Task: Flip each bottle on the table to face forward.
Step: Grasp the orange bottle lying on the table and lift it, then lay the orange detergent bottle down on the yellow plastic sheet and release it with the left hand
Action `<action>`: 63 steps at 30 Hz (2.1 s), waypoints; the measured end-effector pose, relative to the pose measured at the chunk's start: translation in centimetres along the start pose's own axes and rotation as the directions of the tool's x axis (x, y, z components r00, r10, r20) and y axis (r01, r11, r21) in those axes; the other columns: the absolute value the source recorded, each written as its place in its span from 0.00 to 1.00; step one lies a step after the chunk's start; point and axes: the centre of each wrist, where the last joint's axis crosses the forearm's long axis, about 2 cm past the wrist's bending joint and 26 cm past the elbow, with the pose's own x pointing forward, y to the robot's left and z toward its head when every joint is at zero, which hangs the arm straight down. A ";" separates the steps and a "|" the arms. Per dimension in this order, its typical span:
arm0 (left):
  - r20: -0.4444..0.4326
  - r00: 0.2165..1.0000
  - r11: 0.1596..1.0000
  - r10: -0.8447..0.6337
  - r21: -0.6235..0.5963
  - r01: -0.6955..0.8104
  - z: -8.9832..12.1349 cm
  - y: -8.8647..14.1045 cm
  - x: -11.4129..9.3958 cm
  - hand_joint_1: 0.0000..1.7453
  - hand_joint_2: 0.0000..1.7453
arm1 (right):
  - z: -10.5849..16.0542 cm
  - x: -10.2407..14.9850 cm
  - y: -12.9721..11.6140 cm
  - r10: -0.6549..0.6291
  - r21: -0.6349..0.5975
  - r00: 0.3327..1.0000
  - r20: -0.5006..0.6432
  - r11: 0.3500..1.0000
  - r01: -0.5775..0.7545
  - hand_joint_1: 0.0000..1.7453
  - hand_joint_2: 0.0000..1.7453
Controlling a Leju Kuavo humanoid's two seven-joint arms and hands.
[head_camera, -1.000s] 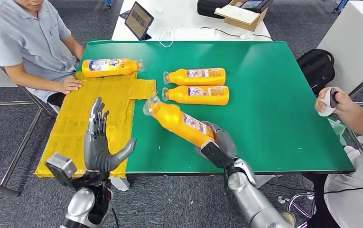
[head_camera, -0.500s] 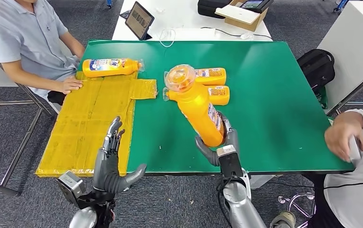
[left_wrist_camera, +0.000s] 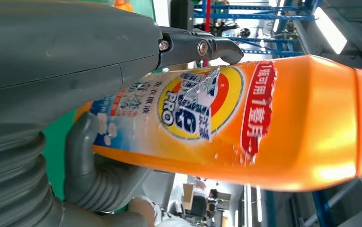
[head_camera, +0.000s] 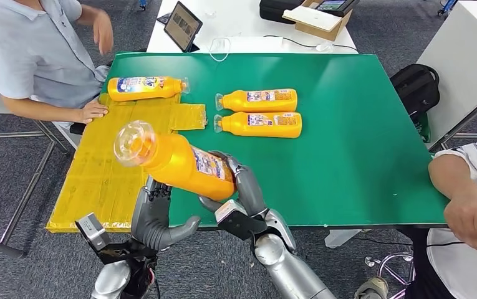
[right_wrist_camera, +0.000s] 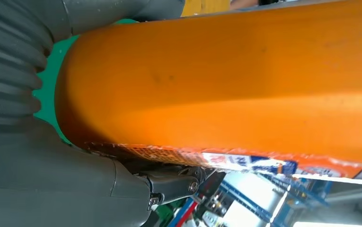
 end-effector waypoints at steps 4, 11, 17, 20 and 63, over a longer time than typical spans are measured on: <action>-0.008 0.998 0.998 0.066 -0.018 -0.067 -0.7 0.2 0.0 0.00 1.00 | -0.6 0.3 1.2 -0.015 0.050 1.000 0.022 0.999 0.014 1.00 1.00; -0.003 0.996 0.996 0.092 -0.016 -0.092 -2.4 1.4 0.3 0.00 1.00 | -2.6 1.3 3.6 -0.029 0.128 0.997 0.065 0.992 0.020 1.00 1.00; -0.090 0.996 1.000 -0.013 -0.009 0.012 -2.8 2.3 0.3 0.00 1.00 | -2.8 1.1 4.6 0.050 0.168 0.996 0.071 0.984 -0.061 1.00 1.00; -0.121 0.992 1.000 -0.030 -0.011 0.029 -2.9 2.6 0.0 0.00 1.00 | -2.8 1.0 4.8 0.081 0.181 0.994 0.070 0.979 -0.093 1.00 1.00; -0.162 0.979 0.989 0.122 0.100 -0.107 -1.8 7.0 -0.3 1.00 1.00 | 1.7 -0.1 4.4 0.366 0.048 0.927 0.077 0.928 -0.371 0.00 0.00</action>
